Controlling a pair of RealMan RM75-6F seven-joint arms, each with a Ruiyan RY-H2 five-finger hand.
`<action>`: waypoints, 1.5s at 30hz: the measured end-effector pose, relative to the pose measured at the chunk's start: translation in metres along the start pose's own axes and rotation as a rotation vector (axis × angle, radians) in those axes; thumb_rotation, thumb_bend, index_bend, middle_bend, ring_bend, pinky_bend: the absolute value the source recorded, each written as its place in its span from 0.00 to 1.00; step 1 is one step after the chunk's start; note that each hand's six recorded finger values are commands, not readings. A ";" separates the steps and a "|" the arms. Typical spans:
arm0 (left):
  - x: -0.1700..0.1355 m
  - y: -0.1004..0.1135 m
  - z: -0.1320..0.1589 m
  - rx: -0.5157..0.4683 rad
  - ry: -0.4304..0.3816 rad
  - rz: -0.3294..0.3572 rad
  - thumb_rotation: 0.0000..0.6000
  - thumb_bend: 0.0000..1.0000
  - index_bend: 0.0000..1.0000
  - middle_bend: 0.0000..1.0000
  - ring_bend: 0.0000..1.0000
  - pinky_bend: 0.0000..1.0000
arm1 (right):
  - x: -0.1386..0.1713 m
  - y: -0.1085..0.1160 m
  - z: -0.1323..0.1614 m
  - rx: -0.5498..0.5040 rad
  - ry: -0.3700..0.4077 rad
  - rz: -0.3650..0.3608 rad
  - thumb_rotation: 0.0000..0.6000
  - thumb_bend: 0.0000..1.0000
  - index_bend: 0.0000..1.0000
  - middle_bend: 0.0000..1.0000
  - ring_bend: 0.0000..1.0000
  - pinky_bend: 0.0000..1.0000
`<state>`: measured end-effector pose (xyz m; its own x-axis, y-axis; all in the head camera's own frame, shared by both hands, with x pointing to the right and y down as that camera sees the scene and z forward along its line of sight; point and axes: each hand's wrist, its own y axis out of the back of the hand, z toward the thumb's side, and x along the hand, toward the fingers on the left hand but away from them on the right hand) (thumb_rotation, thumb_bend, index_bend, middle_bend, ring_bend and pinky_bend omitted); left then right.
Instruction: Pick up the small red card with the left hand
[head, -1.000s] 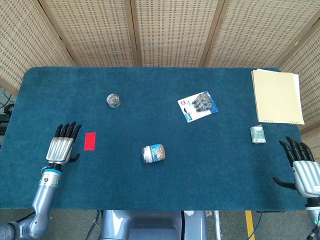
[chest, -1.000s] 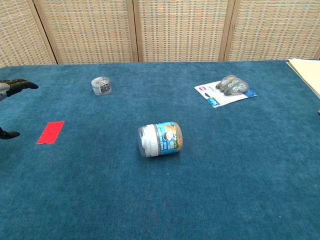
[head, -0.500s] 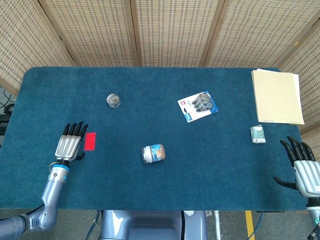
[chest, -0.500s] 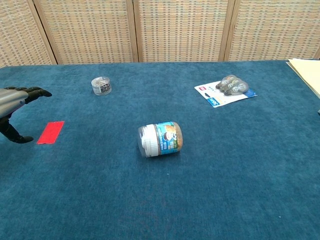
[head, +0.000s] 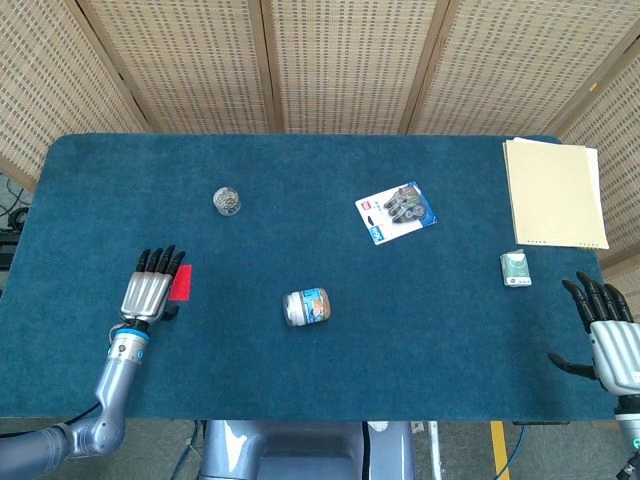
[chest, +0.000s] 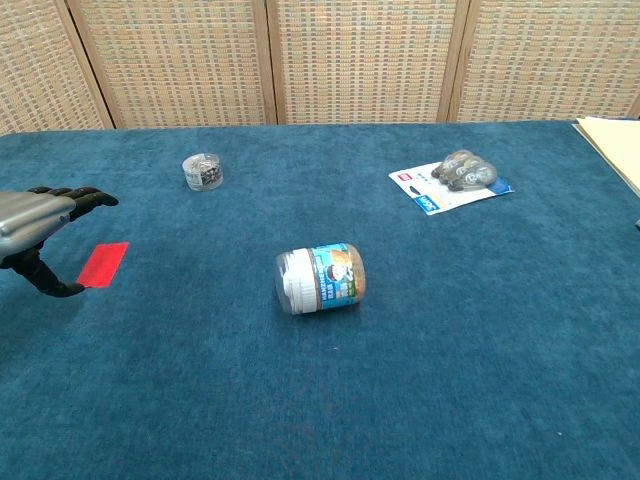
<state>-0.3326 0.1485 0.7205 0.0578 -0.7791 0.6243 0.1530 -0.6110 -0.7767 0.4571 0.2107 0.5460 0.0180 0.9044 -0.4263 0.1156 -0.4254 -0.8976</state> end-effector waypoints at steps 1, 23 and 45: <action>0.001 0.000 0.000 0.000 0.001 0.000 1.00 0.26 0.02 0.00 0.00 0.00 | 0.000 0.000 0.000 0.000 0.001 0.000 1.00 0.05 0.00 0.00 0.00 0.00; 0.012 -0.005 -0.001 0.028 0.018 -0.017 1.00 0.26 0.02 0.00 0.00 0.00 | -0.001 -0.001 0.000 0.000 0.000 0.002 1.00 0.05 0.00 0.00 0.00 0.00; 0.016 -0.010 0.001 0.048 0.024 -0.033 1.00 0.27 0.02 0.00 0.00 0.00 | -0.001 -0.002 0.001 0.001 0.002 0.002 1.00 0.05 0.00 0.00 0.00 0.00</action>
<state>-0.3317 0.1423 0.7388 0.0282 -0.7623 0.6466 0.2011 -0.6293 -0.7507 0.4563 0.2105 0.5477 0.0200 0.9037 -0.4277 0.1145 -0.4271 -0.8969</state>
